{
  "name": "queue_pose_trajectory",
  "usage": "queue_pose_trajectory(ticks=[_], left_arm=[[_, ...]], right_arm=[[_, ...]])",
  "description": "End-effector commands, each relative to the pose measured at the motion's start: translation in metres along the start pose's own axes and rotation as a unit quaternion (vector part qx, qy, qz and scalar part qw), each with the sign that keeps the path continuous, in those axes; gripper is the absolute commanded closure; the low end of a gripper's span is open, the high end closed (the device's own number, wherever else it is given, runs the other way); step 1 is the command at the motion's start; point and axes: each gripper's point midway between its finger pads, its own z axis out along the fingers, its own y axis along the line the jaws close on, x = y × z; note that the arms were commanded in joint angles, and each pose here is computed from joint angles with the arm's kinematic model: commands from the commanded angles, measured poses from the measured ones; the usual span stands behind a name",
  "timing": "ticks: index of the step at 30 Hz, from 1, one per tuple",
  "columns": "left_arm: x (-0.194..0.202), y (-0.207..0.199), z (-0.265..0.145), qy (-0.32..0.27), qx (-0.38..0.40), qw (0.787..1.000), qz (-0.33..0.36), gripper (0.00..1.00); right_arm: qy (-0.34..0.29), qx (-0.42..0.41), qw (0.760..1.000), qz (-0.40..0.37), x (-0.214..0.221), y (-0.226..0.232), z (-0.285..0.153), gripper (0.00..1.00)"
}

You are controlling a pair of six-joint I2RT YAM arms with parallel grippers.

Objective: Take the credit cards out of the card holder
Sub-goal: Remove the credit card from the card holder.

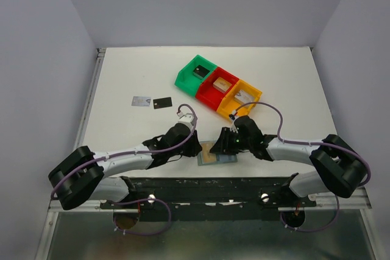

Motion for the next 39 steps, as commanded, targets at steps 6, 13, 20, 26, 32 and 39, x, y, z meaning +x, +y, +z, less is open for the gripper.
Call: queue_pose_trajectory(ticks=[6,13,20,26,32,39], left_arm=[[-0.009,-0.011,0.012,-0.003,0.015,1.000,0.005,0.69],[-0.010,-0.013,0.016,-0.002,0.017,1.000,0.008,0.72],[0.001,-0.009,0.024,0.019,0.010,1.000,0.006,0.77],[0.011,0.003,0.027,0.033,-0.012,0.999,0.003,0.82],[0.020,0.010,0.030,0.048,-0.027,0.998,0.002,0.84],[0.025,0.018,0.028,0.051,-0.041,0.998,0.002,0.87]], right_arm=[[0.007,-0.005,1.000,0.005,0.006,-0.004,0.002,0.57],[0.009,0.000,1.000,0.008,0.009,-0.008,0.003,0.57],[0.010,-0.004,1.000,0.010,0.008,-0.007,0.005,0.57],[0.007,-0.017,1.000,0.011,0.007,-0.001,0.003,0.57],[0.009,-0.032,0.999,0.015,0.007,0.005,0.003,0.57],[0.008,-0.044,0.999,0.020,0.008,0.008,0.004,0.57]])
